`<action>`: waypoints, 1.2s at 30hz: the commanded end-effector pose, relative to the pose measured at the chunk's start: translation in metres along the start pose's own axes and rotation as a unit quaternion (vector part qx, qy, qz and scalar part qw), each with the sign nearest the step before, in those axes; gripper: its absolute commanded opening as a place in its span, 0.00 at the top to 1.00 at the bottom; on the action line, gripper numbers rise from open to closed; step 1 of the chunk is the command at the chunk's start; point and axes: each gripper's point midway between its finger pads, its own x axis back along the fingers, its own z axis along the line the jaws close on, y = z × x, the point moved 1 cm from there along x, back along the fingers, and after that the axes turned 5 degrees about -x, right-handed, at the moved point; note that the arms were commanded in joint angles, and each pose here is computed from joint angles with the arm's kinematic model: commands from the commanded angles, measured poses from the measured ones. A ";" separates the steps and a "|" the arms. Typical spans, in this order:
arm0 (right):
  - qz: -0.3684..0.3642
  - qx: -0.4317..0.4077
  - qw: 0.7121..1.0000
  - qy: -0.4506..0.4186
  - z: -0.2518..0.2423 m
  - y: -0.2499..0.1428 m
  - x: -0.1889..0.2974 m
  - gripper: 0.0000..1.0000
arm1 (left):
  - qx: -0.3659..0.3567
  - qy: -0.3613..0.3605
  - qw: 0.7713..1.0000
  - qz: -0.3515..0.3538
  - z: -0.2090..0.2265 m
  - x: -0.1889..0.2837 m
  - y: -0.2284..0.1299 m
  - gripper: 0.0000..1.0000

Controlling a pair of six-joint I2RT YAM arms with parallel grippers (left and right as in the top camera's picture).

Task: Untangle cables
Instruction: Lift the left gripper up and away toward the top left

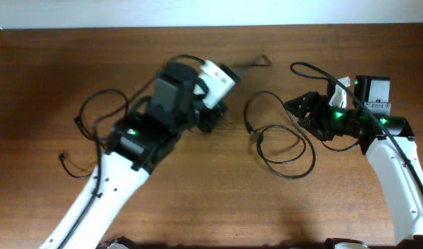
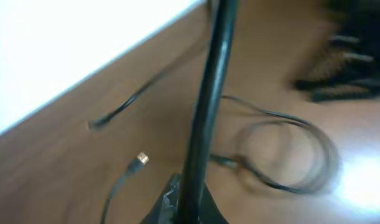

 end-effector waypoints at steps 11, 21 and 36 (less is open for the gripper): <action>-0.003 0.007 1.000 0.006 0.005 0.002 0.003 0.25 | 0.102 0.250 0.961 -0.053 0.175 0.045 -0.010 1.00; -0.003 0.007 1.000 0.006 0.005 0.002 0.003 0.25 | 0.120 0.285 0.950 -0.048 0.245 -0.034 -0.048 1.00; -0.006 0.006 1.000 -0.003 0.001 0.003 0.003 0.25 | 0.164 0.261 0.949 0.069 0.263 -0.111 -0.155 0.56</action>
